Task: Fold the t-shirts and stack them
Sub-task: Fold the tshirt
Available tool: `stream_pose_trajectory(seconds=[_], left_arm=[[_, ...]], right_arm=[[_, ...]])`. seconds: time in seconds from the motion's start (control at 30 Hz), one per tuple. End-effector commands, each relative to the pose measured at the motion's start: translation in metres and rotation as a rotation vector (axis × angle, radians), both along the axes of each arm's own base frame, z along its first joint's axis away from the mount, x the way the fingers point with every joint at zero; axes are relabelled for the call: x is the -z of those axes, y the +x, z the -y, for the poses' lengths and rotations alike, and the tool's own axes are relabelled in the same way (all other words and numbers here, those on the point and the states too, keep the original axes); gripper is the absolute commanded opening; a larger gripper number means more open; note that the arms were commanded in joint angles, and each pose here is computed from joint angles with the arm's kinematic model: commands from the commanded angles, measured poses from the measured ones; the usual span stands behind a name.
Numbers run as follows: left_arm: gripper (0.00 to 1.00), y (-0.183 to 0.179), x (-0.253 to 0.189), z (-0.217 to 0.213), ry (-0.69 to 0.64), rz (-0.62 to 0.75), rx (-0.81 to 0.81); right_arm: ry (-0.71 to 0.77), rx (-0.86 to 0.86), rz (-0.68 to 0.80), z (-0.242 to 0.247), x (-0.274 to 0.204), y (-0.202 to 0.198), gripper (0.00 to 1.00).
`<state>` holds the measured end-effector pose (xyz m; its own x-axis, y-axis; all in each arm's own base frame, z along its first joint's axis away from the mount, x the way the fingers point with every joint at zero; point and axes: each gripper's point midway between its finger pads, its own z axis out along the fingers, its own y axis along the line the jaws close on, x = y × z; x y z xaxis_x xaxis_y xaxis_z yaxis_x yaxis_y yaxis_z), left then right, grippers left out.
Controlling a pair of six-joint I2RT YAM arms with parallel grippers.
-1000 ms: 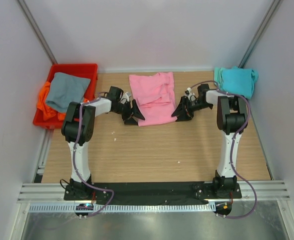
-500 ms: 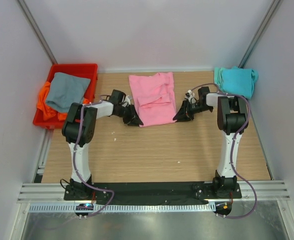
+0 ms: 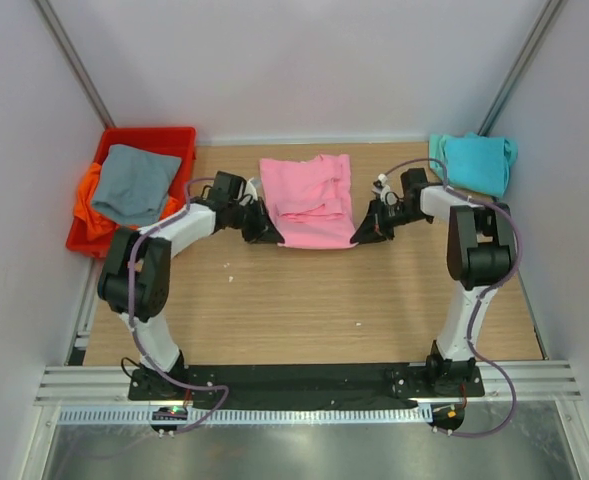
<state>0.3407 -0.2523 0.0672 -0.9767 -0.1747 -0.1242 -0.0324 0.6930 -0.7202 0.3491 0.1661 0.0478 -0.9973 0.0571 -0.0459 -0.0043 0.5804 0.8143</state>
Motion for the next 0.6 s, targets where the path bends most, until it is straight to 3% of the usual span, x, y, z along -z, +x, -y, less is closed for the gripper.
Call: stream_pose_trajectory(seconds=[0.0, 0.17, 0.57], left_arm=[[0.0, 0.004, -0.079, 0.002, -0.073, 0.207, 0.017], [0.0, -0.008, -0.125, 0.0, -0.119, 0.285, 0.022], [0.0, -0.018, -0.13, -0.011, -0.114, 0.284, -0.016]], right_arm=[[0.005, -0.033, 0.203, 0.001, -0.068, 0.0, 0.01], [0.032, -0.034, 0.292, -0.001, -0.116, -0.009, 0.01], [0.032, -0.058, 0.379, -0.016, -0.152, 0.001, 0.01]])
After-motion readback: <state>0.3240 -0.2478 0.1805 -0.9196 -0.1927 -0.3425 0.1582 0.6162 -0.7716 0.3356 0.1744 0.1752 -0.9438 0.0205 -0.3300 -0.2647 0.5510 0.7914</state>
